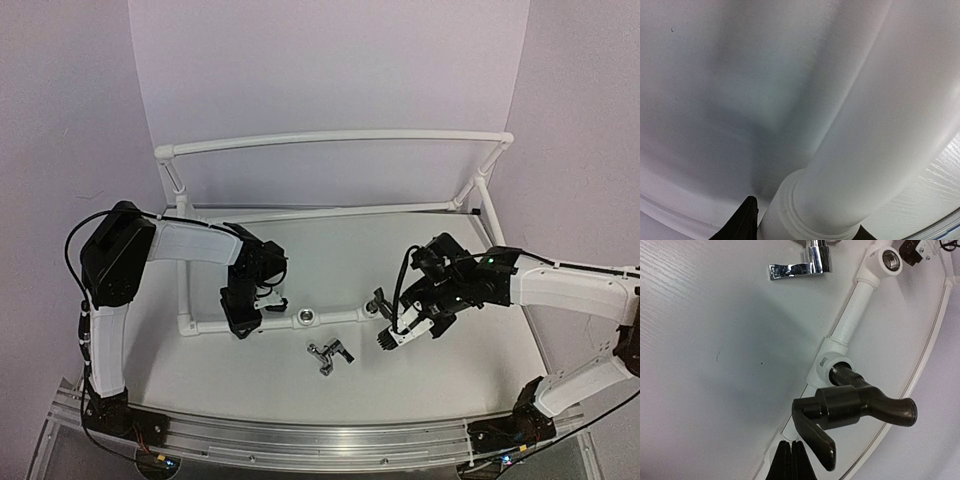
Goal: Install the water faucets
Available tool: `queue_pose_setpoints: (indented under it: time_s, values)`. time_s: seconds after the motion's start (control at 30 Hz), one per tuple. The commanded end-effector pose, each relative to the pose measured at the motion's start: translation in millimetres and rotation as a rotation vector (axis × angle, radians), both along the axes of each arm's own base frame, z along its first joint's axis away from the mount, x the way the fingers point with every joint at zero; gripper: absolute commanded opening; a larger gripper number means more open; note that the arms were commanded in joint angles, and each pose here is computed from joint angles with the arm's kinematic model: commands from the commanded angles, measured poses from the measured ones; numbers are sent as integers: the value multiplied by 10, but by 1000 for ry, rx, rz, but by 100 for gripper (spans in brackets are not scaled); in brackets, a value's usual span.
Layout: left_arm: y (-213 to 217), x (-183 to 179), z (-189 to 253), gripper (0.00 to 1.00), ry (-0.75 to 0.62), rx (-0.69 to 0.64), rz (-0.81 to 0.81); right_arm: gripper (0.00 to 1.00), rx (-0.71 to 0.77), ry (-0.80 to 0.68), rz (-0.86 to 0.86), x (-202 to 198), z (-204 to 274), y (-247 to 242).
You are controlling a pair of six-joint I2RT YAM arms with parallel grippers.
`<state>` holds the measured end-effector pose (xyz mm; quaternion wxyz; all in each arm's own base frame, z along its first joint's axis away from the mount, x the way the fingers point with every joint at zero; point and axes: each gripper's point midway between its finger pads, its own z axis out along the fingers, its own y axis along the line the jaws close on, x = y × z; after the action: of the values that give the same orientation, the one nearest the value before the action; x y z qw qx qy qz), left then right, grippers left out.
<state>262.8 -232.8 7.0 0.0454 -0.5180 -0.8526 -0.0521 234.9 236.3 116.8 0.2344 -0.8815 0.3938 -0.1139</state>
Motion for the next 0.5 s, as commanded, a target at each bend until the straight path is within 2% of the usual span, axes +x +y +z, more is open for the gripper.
queue_pose_setpoints:
  time_s: [0.0,0.1,0.13,0.27,0.47]
  values:
    - [-393,82,-100,14,35,-199,266,14,-36,-43,54,45,-46,46]
    - [-384,70,-105,14,36,-199,266,30,-39,-42,46,52,-54,41]
    - [-381,67,-105,14,36,-199,266,32,-45,-48,41,60,-57,25]
    - [-379,65,-105,14,35,-202,265,35,-48,-51,-12,87,-74,-22]
    - [-403,82,-118,14,37,-203,263,33,-43,-20,-24,47,-174,-21]
